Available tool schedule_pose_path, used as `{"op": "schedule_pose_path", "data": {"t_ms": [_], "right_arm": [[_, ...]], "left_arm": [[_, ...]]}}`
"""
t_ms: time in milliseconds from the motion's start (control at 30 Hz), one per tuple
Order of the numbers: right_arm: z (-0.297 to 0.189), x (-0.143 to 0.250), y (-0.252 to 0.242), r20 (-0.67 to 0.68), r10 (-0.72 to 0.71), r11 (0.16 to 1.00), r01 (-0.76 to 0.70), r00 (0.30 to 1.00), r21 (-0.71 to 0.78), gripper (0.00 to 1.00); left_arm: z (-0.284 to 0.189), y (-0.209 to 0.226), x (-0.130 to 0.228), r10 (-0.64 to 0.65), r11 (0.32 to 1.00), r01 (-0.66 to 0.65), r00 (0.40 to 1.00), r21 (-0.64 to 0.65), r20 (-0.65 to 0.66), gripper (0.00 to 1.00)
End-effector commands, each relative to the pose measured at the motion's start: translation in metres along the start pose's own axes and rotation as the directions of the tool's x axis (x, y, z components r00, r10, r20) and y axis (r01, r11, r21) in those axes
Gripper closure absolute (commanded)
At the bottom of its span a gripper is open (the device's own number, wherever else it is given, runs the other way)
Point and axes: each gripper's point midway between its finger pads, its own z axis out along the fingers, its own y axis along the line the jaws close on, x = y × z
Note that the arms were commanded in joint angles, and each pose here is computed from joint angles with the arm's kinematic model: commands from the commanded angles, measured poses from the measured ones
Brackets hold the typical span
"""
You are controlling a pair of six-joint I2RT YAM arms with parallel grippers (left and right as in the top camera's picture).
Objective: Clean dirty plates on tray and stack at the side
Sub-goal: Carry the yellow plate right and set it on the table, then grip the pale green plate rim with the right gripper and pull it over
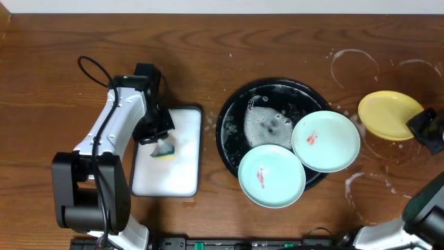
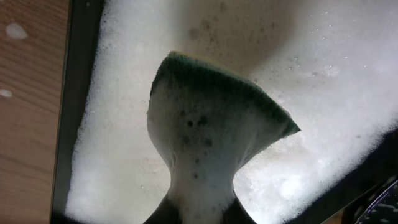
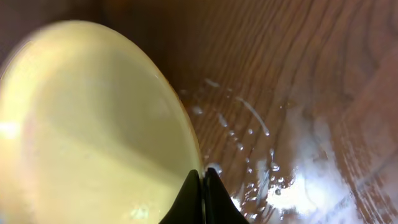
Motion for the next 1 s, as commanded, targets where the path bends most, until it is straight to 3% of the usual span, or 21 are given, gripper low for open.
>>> {"op": "schedule_pose_path", "data": {"t_ms": [0, 100, 133, 167, 200, 267, 433, 567, 833, 967], "right_arm": [[0.025, 0.014, -0.007, -0.081, -0.046, 0.999, 0.047, 0.996, 0.011, 0.99], [0.034, 0.020, -0.010, -0.110, -0.063, 0.998, 0.065, 0.992, 0.021, 0.98], [0.034, 0.020, -0.010, -0.110, -0.074, 0.997, 0.076, 0.991, 0.019, 0.86], [0.031, 0.019, -0.008, -0.104, -0.085, 0.996, 0.087, 0.991, 0.010, 0.65], [0.026, 0.017, -0.004, -0.094, -0.103, 0.995, 0.102, 0.990, -0.013, 0.57], [0.010, 0.011, 0.009, -0.057, -0.115, 0.991, 0.110, 0.992, -0.083, 0.51], [-0.070, 0.003, 0.068, 0.122, -0.232, 0.910, 0.260, 0.965, -0.323, 0.47], [-0.124, 0.040, 0.100, 0.170, -0.341, 0.842, 0.381, 0.924, -0.382, 0.48], [-0.111, 0.107, 0.081, 0.029, -0.508, 0.854, 0.507, 0.861, -0.117, 0.51], [-0.080, 0.122, 0.056, -0.009, -0.474, 0.880, 0.474, 0.880, 0.008, 0.51]], "left_arm": [[-0.001, 0.002, 0.000, 0.004, 1.000, -0.004, 1.000, -0.002, -0.003, 0.93], [-0.001, 0.002, 0.000, 0.003, 1.000, -0.003, 1.000, -0.002, -0.003, 0.92], [-0.001, 0.002, 0.000, 0.003, 1.000, -0.003, 1.000, -0.002, -0.003, 0.92], [-0.001, 0.002, 0.000, 0.004, 1.000, -0.004, 1.000, -0.002, -0.003, 0.92], [-0.001, 0.002, 0.000, 0.004, 1.000, -0.004, 1.000, -0.002, -0.003, 0.92], [-0.001, 0.002, 0.000, 0.004, 1.000, -0.004, 1.000, -0.002, -0.003, 0.92], [-0.001, 0.002, 0.000, 0.004, 1.000, -0.004, 1.000, -0.002, -0.003, 0.92], [-0.001, 0.002, 0.000, 0.018, 1.000, -0.018, 1.000, -0.002, -0.003, 0.93], [-0.020, -0.002, 0.003, 0.068, 0.997, -0.070, 0.997, 0.045, 0.045, 0.92], [-0.048, -0.003, 0.005, 0.104, 0.990, -0.115, 0.985, 0.076, 0.136, 0.93]]}}
